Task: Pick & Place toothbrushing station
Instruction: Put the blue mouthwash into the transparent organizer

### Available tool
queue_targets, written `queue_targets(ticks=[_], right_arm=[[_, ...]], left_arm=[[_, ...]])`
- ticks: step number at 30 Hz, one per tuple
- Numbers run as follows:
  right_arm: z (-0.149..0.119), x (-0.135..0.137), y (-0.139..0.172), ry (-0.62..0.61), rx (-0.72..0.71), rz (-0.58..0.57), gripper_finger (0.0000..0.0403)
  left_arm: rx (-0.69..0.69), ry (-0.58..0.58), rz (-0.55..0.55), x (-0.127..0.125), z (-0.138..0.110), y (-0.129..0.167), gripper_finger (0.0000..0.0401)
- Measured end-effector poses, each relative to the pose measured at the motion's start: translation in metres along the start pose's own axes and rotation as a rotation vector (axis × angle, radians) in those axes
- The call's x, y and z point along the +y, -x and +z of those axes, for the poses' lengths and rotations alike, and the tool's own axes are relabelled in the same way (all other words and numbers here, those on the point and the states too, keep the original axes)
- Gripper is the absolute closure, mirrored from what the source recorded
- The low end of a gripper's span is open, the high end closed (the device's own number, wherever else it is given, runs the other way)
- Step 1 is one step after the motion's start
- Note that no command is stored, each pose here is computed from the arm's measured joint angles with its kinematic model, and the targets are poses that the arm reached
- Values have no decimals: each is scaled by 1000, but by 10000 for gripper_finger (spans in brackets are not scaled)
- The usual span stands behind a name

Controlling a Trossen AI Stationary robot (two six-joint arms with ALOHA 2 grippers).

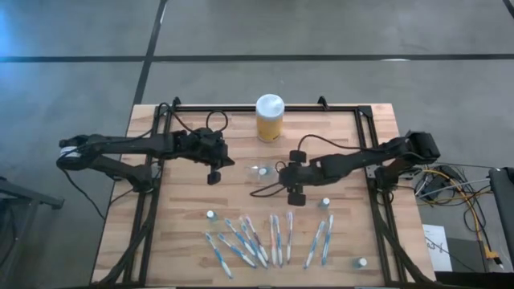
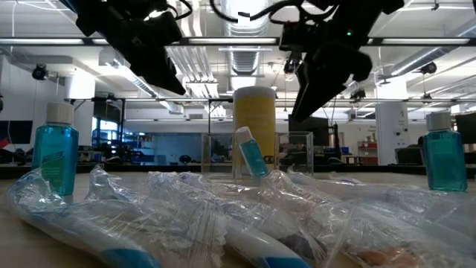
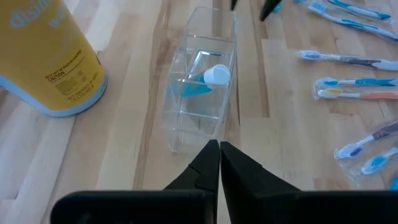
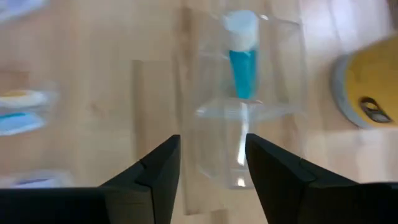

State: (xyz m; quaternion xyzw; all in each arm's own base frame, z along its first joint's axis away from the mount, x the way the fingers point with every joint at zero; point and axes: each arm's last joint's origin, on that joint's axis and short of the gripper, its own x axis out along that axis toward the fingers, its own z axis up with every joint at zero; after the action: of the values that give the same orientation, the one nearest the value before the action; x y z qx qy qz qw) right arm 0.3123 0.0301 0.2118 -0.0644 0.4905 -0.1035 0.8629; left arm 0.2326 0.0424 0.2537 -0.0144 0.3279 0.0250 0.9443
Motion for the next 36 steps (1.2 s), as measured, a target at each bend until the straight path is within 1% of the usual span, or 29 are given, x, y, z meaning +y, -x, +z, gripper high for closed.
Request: queue_targets(ticks=[3,10,15,20,25,30,36], right_arm=[[-1,-3,-3,-3,17,-18,226],[-10,-12,-14,-25,67,16,231],[-10,-13,-23,-30,75,17,232],[-8,-11,-27,-8,58,19,238],[-9,-12,-30,16,70,17,267],[-9,-13,-30,28,67,16,309],[-9,-14,-31,72,66,16,356]], left_arm=[[1,0,0,0,0,0,384],[0,-3,-5,0,0,0,389],[-2,-4,-5,0,0,0,387],[-13,-5,-5,0,1,0,389],[-35,-5,-7,0,3,0,387],[-72,2,-60,-3,7,-3,390],[-67,-8,-99,-8,7,-22,392]])
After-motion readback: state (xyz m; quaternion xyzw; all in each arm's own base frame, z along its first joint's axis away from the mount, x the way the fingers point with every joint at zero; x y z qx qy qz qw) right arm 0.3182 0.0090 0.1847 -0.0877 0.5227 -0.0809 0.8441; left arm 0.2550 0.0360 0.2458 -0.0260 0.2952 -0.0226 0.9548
